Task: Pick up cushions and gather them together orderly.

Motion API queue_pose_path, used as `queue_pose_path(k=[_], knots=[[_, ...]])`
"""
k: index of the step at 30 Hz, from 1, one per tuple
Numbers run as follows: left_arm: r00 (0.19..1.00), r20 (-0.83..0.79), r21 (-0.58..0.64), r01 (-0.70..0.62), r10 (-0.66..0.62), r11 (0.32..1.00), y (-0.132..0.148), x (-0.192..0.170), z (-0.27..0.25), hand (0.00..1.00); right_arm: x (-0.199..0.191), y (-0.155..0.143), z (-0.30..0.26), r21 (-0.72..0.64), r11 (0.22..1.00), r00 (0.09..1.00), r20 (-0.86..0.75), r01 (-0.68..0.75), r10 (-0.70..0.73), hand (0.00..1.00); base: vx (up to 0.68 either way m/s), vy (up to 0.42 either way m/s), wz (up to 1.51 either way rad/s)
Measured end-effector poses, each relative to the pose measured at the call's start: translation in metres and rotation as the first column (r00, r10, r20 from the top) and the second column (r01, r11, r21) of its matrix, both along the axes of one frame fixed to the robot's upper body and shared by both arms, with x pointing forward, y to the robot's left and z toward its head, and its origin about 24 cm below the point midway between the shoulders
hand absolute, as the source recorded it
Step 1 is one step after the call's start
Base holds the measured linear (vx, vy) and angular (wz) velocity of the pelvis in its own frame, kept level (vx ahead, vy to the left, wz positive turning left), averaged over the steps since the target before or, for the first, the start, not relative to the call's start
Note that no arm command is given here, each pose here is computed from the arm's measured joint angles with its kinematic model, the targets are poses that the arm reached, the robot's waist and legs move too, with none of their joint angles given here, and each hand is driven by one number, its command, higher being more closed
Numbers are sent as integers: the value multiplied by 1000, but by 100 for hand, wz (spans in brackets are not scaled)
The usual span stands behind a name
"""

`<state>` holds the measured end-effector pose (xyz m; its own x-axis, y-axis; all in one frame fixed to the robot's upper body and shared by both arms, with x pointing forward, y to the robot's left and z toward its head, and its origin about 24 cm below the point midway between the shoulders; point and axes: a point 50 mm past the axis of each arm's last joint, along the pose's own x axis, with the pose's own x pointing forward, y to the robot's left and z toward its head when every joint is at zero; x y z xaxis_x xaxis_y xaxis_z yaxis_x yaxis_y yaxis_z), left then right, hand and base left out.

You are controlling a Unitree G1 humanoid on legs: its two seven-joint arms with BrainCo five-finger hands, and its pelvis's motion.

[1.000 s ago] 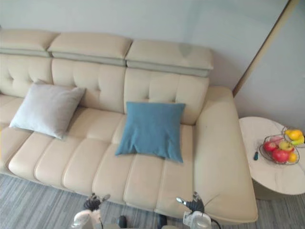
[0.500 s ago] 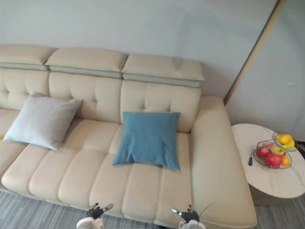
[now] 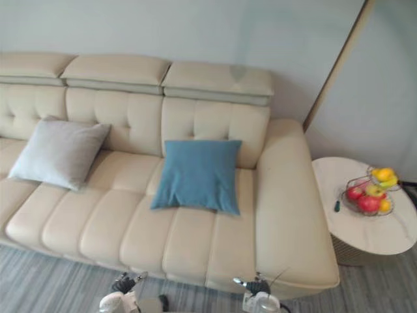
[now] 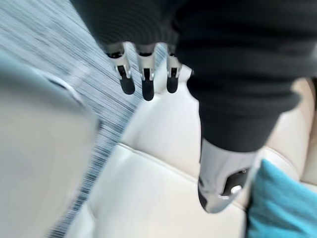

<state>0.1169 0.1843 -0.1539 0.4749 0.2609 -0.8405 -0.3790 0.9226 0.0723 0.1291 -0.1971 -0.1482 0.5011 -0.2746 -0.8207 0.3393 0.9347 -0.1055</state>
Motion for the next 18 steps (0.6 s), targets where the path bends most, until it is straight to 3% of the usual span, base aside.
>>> queue_pose_path(k=[6,18], knots=[[1000,5,8,-6,6,1000,3,2,1,0,-6,-1,-3,-8,1000,999,-33,5,-5,0,-279,-48,13],[998,-57,31,-22,23,999,18,-15,-3,0,-27,15,-14,59,998,992,-128,30,-22,0,-74,210,-12]])
